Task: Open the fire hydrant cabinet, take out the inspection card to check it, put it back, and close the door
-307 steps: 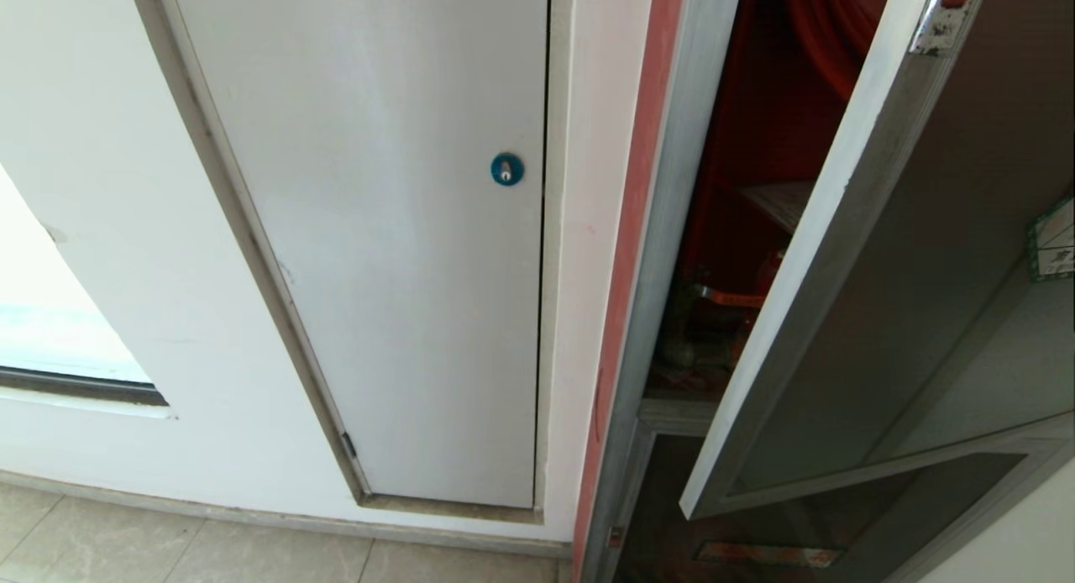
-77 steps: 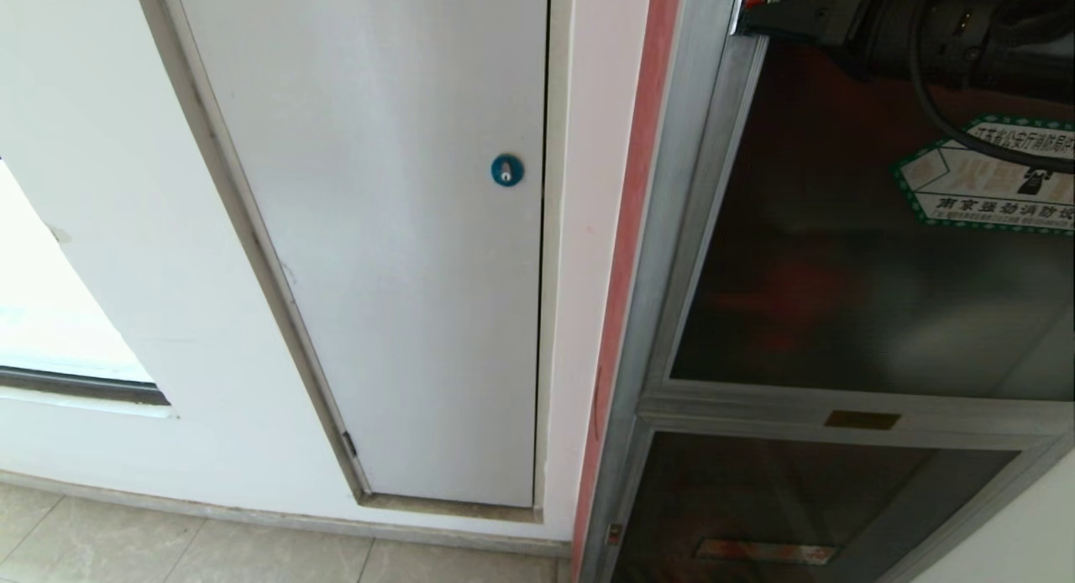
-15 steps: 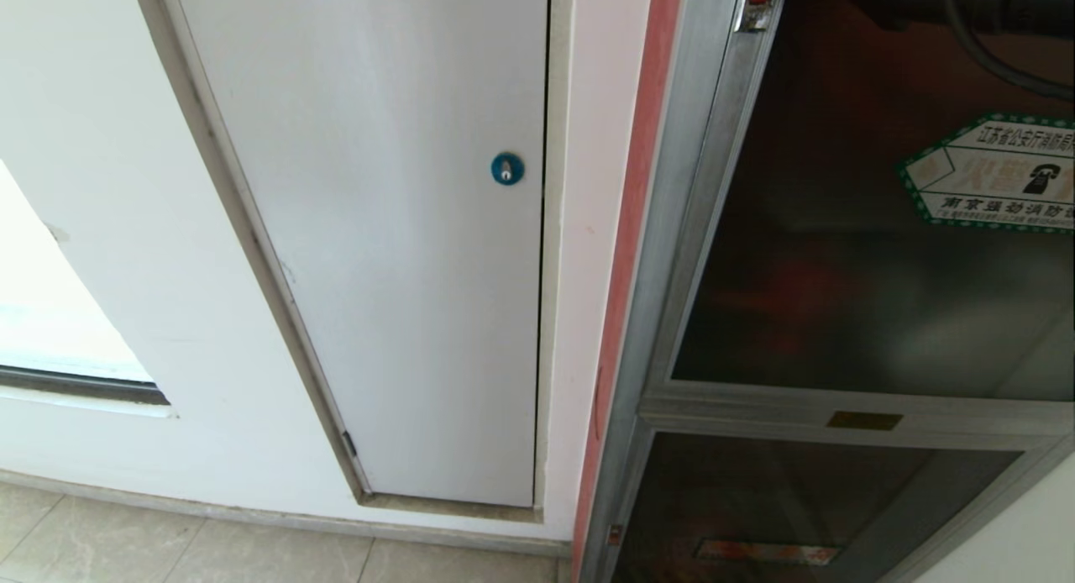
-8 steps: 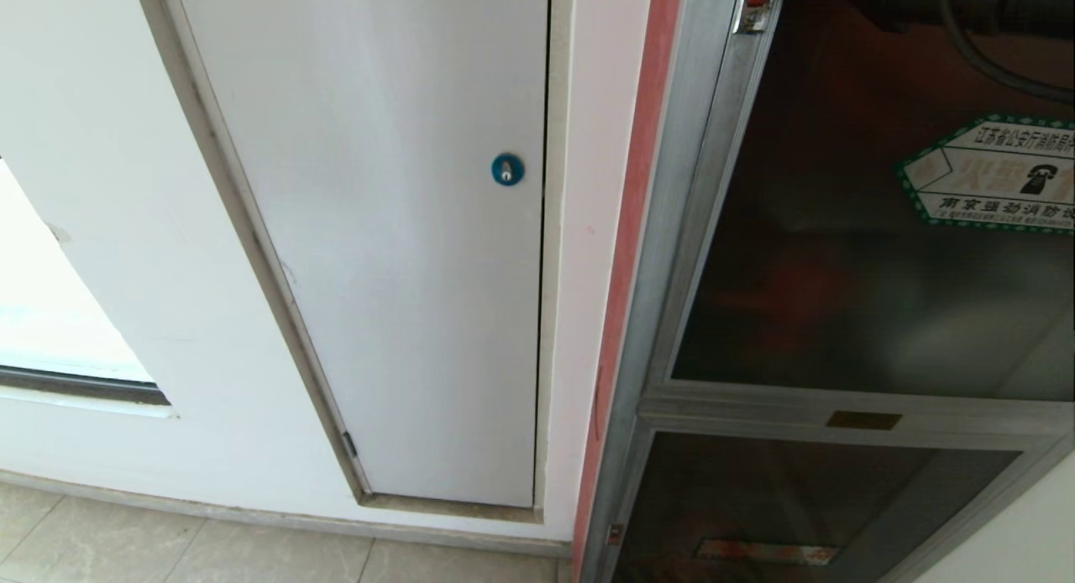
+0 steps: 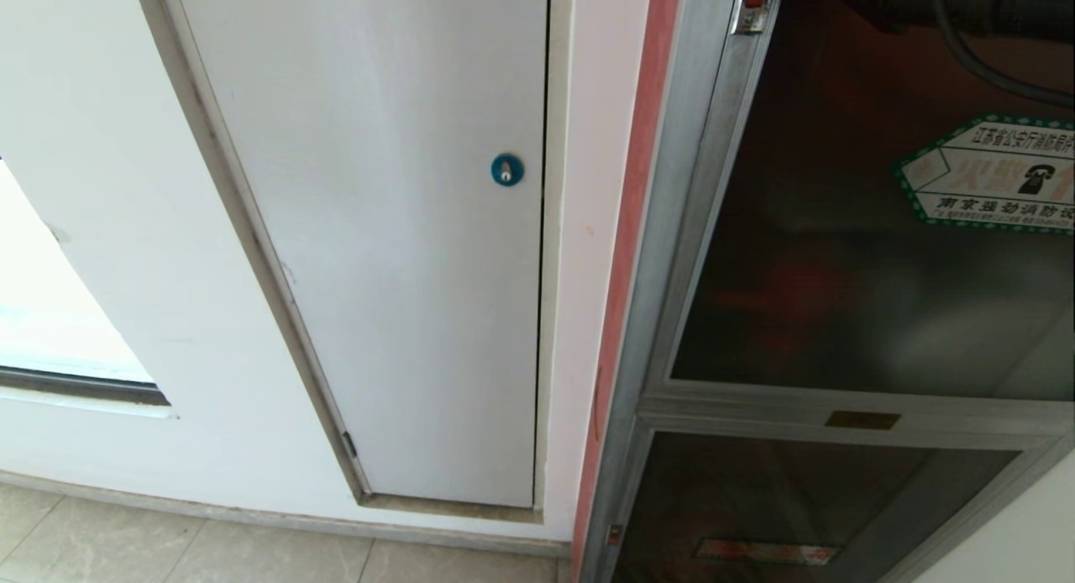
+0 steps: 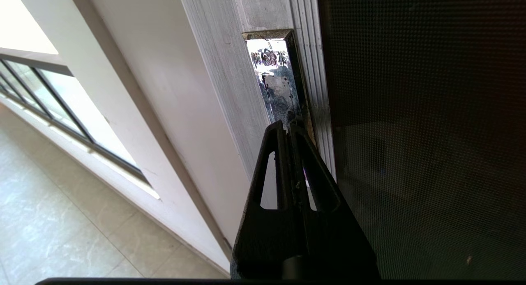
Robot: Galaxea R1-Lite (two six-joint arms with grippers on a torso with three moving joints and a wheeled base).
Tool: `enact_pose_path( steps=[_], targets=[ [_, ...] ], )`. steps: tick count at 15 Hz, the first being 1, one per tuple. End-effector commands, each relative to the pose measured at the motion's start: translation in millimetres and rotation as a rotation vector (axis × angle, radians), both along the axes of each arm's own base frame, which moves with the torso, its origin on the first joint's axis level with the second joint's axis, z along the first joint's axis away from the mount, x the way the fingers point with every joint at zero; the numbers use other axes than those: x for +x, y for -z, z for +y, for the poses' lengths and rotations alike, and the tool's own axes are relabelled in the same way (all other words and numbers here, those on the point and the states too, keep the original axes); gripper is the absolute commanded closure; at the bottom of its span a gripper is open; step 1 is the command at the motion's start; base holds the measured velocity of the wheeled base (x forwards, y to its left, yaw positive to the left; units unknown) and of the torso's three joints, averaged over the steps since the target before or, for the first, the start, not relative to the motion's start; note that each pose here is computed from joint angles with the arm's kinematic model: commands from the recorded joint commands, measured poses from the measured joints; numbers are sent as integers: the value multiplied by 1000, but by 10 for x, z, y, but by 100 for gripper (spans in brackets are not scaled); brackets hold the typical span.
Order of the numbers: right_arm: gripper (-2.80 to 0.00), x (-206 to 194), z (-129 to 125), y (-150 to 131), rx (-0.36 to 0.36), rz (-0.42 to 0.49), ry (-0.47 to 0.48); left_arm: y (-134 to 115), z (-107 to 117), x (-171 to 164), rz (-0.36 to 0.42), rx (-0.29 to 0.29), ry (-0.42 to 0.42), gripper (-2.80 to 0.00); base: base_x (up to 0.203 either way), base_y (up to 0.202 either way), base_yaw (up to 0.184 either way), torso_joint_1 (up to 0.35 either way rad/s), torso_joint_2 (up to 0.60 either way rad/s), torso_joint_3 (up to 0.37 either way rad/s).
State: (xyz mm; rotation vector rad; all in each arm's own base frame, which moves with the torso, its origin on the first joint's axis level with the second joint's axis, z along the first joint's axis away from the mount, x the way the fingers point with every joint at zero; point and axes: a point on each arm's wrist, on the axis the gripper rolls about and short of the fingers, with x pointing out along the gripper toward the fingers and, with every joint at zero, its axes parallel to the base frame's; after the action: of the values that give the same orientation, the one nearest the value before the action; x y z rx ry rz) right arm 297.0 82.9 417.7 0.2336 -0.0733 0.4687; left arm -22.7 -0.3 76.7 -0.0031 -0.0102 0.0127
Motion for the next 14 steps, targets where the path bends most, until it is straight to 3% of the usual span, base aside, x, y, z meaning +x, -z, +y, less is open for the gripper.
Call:
enact_pose_path(
  steps=[1, 14],
  targets=[
    [0, 28, 18, 26, -2, 9, -4, 12, 0, 5, 6, 0, -1, 0, 0, 0, 0, 0, 0, 0],
    [0, 88, 53, 55, -6, 14, -7, 12, 0, 5, 6, 0, 0, 0, 0, 0, 0, 0, 0, 0]
  ],
)
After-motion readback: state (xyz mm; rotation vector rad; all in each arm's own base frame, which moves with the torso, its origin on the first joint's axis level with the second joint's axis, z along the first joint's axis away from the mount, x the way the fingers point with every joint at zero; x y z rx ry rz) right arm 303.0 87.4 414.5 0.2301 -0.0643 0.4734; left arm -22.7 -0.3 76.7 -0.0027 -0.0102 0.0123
